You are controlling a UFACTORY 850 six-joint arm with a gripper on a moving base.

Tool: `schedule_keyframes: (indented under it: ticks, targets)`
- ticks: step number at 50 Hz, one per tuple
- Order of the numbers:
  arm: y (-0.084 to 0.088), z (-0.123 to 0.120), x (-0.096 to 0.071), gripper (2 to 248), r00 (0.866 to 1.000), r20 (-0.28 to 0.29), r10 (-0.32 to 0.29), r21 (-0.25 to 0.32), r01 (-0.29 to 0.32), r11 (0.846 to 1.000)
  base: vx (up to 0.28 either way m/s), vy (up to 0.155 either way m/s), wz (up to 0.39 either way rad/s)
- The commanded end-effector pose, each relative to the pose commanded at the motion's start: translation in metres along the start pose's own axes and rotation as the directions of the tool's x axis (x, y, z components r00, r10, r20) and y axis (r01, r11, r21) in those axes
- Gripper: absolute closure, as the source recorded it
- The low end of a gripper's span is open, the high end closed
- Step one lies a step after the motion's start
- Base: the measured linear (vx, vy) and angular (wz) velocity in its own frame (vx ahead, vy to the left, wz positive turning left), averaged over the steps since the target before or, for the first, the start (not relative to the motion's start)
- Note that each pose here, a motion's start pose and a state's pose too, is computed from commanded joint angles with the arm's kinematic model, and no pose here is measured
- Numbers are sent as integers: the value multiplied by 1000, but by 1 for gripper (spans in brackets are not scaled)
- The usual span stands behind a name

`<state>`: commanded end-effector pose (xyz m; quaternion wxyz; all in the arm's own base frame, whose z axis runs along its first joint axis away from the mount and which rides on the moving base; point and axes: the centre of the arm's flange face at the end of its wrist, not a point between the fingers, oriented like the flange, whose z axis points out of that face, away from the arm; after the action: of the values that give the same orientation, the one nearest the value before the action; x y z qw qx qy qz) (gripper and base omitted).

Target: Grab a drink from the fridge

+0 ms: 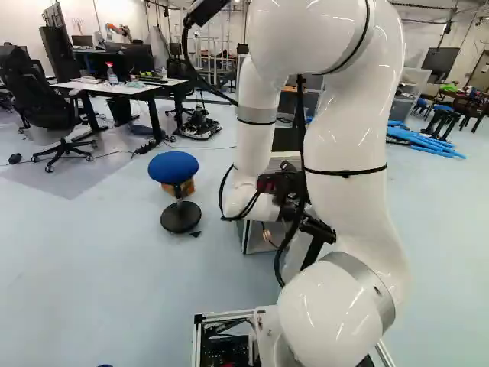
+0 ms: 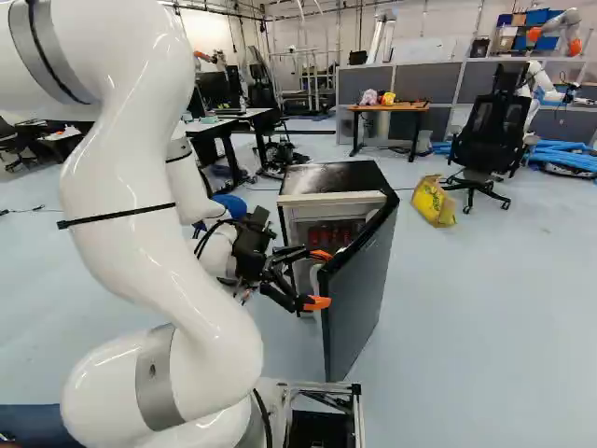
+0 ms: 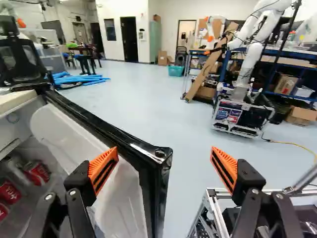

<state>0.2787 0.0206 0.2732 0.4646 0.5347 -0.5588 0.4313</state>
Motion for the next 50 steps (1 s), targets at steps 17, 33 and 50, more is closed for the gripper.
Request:
schedule_keyframes:
  ticks: [17,33,50]
  targets:
    - [-13,19,9,3,997,13,83,-184,-79,980,0,0,0]
    - [-30,42,21,3,986,13,163,-332,-150,931,0,0,0]
    - [-52,71,35,3,971,3,237,-423,-214,880,0,0,0]
